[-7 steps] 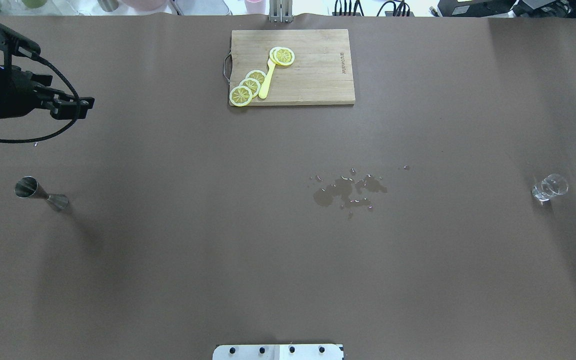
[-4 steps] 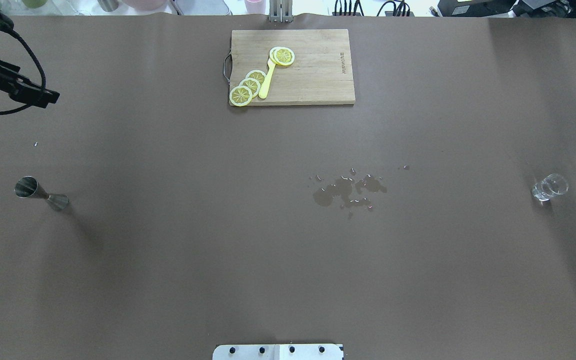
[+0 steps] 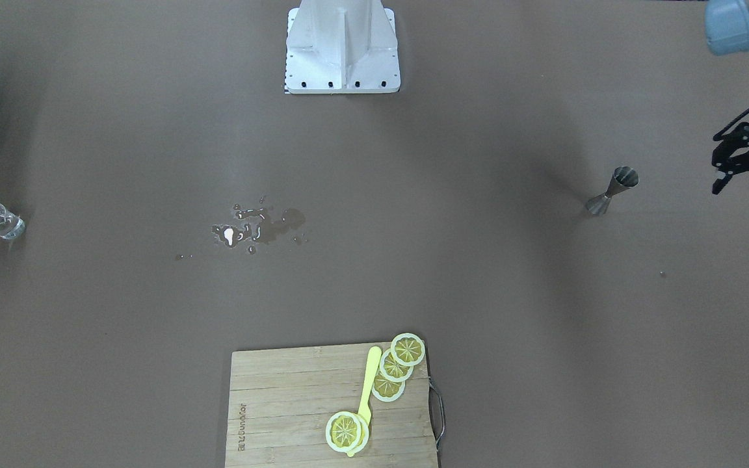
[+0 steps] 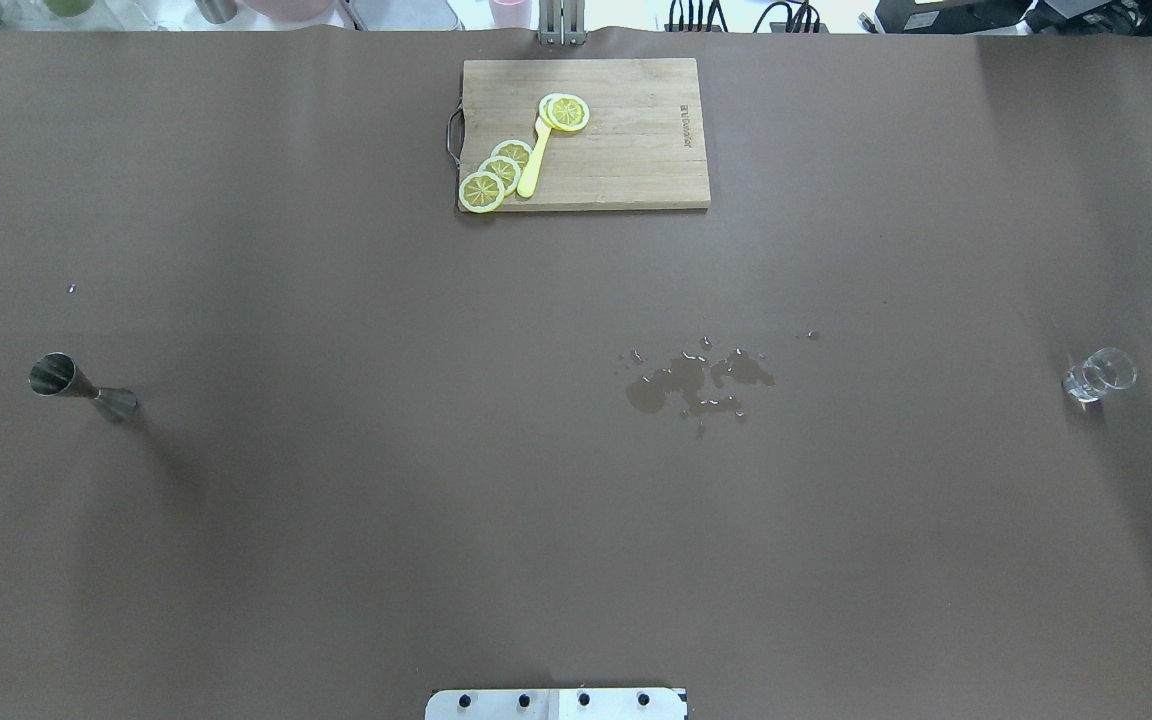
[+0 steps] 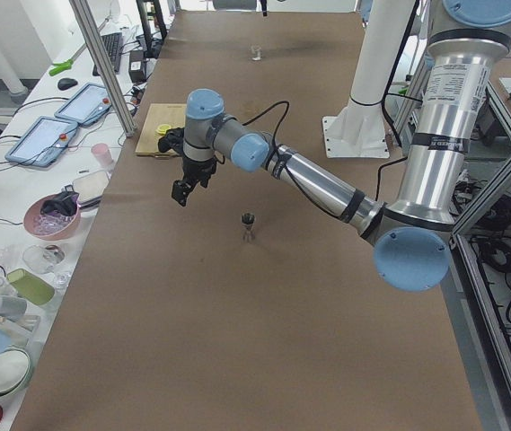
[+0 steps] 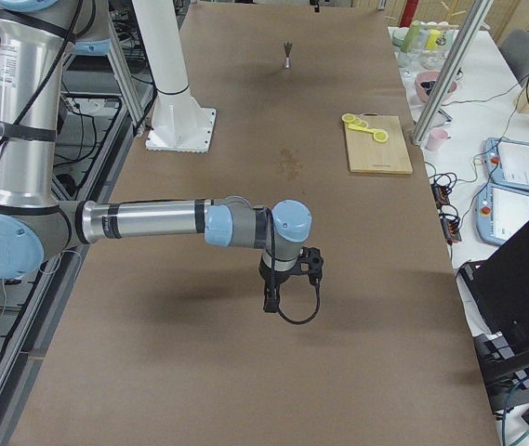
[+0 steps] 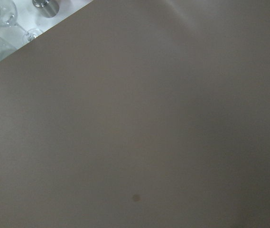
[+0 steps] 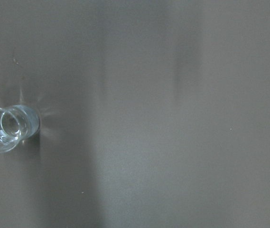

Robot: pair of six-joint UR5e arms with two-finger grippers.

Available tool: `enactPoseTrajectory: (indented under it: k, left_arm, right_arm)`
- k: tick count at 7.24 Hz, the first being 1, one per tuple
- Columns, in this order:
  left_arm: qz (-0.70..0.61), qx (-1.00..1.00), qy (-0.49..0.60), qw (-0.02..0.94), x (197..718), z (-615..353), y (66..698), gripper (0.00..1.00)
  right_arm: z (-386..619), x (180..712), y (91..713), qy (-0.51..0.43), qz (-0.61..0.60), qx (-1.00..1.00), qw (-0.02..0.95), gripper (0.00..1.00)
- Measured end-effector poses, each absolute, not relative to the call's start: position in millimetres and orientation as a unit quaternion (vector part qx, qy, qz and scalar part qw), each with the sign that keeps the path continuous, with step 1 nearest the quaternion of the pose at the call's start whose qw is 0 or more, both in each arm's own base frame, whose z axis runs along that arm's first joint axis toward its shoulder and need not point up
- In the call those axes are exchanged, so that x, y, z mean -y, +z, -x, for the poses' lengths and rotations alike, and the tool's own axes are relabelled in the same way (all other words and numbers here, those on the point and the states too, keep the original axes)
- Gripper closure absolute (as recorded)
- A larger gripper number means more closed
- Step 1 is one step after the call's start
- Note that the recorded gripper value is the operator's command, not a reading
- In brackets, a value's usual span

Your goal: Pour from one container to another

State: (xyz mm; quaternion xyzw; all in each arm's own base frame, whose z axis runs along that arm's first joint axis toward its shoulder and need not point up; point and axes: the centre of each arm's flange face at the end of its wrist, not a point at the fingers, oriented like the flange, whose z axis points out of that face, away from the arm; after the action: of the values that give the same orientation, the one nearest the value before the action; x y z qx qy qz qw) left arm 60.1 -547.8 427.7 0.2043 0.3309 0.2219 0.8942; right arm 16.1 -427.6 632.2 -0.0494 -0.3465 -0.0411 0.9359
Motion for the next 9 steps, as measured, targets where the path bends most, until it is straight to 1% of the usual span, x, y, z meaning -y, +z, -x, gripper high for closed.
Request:
enactPoseTrajectory:
  k: [1, 3, 6, 9]
  left_arm:
    - [-0.187, -0.337, 0.226, 0.895, 552, -38, 459, 0.01]
    - [-0.160, -0.344, 0.210, 0.901, 543, -12, 504, 0.01]
    - [-0.115, -0.399, 0.157, 0.896, 491, 26, 564, 0.01]
    - [-0.073, -0.413, 0.105, 0.902, 434, 56, 621, 0.01]
  right_arm:
    - [-16, 431, 628, -0.042, 0.045, 0.347, 0.936, 0.00]
    - [-15, 440, 618, -0.045, 0.035, 0.349, 0.935, 0.00]
    - [-14, 441, 620, -0.044, 0.037, 0.349, 0.935, 0.00]
    - [-14, 441, 621, -0.045, 0.038, 0.349, 0.935, 0.00]
